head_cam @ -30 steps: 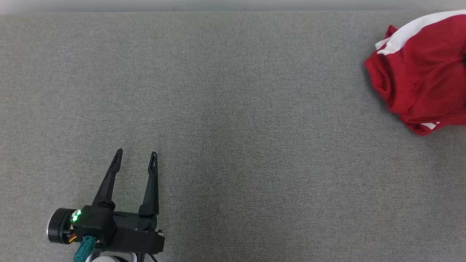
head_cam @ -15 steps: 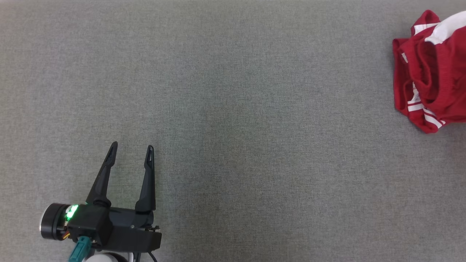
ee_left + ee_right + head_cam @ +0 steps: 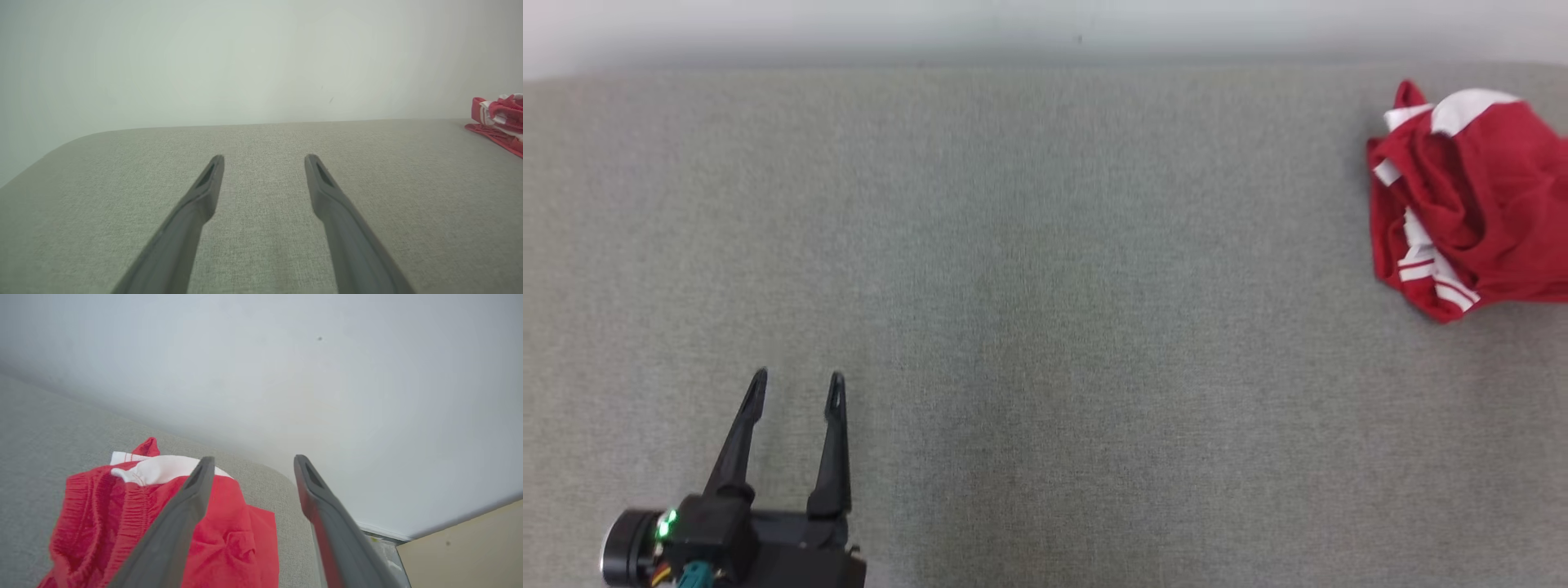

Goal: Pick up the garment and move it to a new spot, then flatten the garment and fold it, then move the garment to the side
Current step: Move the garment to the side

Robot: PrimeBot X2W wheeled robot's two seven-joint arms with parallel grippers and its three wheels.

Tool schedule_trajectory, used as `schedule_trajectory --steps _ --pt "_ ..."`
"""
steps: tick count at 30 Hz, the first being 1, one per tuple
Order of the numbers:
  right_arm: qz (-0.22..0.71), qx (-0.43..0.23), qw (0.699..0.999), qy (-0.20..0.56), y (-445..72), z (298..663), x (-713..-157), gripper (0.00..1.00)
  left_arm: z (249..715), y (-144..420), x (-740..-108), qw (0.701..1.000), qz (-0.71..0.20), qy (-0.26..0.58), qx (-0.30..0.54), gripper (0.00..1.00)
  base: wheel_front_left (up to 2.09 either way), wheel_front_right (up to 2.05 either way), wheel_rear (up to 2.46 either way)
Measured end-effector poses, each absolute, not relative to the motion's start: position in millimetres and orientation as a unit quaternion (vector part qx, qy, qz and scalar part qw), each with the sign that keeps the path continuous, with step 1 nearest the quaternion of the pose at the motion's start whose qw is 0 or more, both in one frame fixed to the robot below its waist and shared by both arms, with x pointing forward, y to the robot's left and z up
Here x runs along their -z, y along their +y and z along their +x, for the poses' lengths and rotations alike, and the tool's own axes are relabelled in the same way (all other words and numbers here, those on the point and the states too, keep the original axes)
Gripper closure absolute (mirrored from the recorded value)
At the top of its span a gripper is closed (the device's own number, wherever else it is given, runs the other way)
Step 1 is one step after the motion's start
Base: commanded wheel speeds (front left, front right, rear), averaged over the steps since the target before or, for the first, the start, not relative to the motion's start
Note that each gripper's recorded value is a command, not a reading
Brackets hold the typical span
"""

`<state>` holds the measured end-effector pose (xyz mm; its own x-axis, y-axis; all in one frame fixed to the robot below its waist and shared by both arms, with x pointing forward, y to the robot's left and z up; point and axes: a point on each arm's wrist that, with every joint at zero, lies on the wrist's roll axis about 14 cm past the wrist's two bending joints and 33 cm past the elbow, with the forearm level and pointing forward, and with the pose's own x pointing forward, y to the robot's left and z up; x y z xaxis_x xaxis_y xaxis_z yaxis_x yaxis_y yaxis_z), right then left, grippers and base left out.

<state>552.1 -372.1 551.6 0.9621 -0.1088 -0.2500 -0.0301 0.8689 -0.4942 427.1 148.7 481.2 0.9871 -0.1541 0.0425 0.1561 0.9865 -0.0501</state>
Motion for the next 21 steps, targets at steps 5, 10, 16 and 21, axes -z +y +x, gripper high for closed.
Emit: schedule_trajectory --steps 5,10,16,21 --pt "-0.196 0.008 0.977 0.084 -347 543 -573 0.0 408 159 -486 0.998 -0.025 -0.019 0.063 0.0 0.0 0.0 0.0" --pt "-0.105 -0.002 0.994 -0.001 -322 534 -614 0.0 390 171 -495 0.998 -0.02 -0.029 0.047 0.0 0.0 0.0 0.0" --pt "-0.059 -0.03 0.995 -0.077 -290 509 -630 0.0 381 176 -505 0.998 -0.018 -0.042 0.04 0.0 0.0 0.0 0.0" --pt "-0.015 -0.03 0.993 -0.11 -265 479 -609 0.0 374 176 -507 0.998 -0.016 -0.044 0.04 0.0 0.0 0.0 0.0"
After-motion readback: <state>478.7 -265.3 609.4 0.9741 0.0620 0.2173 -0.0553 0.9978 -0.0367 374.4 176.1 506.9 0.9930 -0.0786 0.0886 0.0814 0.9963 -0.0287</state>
